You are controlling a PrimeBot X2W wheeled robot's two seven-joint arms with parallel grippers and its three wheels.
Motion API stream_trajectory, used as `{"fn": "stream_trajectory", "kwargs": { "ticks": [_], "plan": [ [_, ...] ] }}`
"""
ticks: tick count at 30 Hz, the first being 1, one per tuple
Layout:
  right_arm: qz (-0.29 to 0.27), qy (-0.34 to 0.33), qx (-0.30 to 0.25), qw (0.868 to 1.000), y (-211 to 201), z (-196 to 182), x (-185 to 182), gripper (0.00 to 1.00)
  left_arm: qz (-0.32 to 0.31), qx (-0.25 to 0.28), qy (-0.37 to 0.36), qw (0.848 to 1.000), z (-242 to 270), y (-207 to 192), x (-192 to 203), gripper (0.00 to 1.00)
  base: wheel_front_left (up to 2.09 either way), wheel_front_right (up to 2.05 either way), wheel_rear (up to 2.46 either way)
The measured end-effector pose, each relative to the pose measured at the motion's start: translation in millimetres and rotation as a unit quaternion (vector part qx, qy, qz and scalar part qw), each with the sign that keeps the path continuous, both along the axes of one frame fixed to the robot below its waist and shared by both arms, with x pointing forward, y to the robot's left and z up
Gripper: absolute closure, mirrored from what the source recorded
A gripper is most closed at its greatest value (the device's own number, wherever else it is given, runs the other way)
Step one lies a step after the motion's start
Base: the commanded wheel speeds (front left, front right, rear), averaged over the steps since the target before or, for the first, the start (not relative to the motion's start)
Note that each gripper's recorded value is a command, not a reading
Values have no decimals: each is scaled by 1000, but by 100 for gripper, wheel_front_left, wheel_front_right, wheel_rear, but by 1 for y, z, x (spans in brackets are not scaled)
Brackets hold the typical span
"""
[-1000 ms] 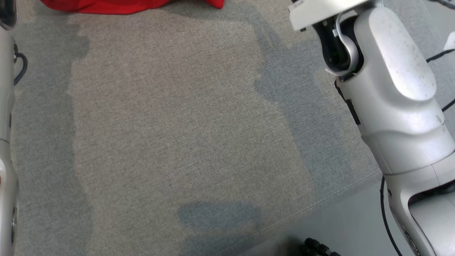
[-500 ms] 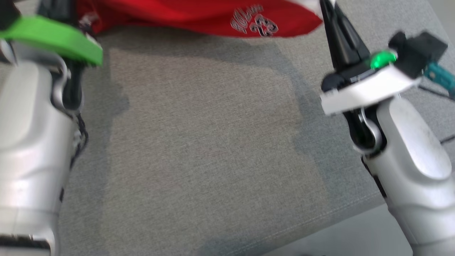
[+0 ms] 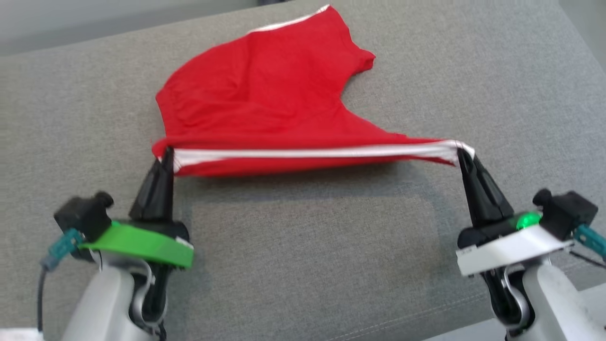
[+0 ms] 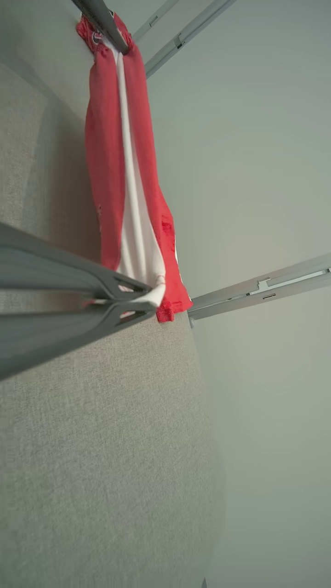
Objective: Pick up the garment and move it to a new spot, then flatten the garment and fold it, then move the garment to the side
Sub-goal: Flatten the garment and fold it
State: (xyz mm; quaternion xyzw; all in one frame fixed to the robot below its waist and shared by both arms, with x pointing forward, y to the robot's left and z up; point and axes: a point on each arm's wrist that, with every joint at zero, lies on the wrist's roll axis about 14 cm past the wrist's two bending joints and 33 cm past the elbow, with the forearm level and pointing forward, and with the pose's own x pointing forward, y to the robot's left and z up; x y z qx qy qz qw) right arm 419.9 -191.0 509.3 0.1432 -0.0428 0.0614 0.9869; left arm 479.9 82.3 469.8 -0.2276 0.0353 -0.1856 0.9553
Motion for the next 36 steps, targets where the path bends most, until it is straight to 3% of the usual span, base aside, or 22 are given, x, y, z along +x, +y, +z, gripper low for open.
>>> {"fn": "stream_trajectory", "kwargs": {
  "ticks": [10, 22, 36],
  "plan": [
    [-22, 14, 21, 999, 2, -7, -52, 100, 47, -11, 25, 999, -7, 15, -62, 100, 0, 0, 0],
    [-32, 0, 24, 999, 2, 5, -90, 100, 65, -17, 21, 998, 0, 21, -113, 100, 0, 0, 0],
    [-25, 4, 19, 1000, 3, 2, -87, 100, 60, -46, 30, 997, 2, 10, -127, 100, 0, 0, 0]
  ]
}}
